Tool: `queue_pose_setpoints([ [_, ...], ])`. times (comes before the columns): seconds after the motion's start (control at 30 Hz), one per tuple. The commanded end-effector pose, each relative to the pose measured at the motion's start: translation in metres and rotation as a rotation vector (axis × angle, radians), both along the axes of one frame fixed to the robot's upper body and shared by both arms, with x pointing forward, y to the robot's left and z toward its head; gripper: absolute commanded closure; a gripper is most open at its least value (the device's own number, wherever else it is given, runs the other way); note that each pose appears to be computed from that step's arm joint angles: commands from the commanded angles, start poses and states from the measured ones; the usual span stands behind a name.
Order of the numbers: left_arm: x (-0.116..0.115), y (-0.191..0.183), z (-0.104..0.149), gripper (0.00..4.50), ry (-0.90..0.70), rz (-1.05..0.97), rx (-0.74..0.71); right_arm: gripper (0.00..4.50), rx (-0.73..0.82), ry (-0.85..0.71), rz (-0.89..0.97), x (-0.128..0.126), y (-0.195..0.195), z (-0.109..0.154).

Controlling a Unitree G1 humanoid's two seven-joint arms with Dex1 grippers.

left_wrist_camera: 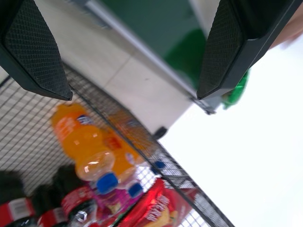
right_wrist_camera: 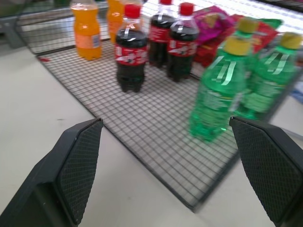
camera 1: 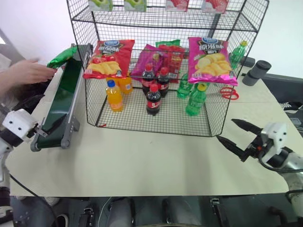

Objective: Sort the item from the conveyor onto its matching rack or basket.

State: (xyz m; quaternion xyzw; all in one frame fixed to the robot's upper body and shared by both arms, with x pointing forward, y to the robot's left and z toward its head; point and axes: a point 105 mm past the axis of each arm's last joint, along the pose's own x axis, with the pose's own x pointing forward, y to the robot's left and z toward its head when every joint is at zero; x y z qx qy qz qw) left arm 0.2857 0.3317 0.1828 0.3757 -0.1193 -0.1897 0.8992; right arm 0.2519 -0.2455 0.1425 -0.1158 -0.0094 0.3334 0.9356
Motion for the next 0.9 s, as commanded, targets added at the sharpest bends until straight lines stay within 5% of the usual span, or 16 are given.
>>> queue_pose_setpoints([
  [0.03,0.0,0.002,0.009,0.0,-0.044,0.005,0.02,0.03,-0.008,-0.047,-0.015,0.004,-0.005,0.01],
  [0.67,0.016,0.0,-0.006,0.0,-0.01,-0.028,0.019,0.03,-0.028,-0.046,-0.067,-0.009,-0.015,0.009],
  [0.9,0.007,0.003,-0.002,0.0,-0.096,-0.012,0.186,0.03,0.016,-0.054,-0.002,-0.002,0.007,0.015],
])
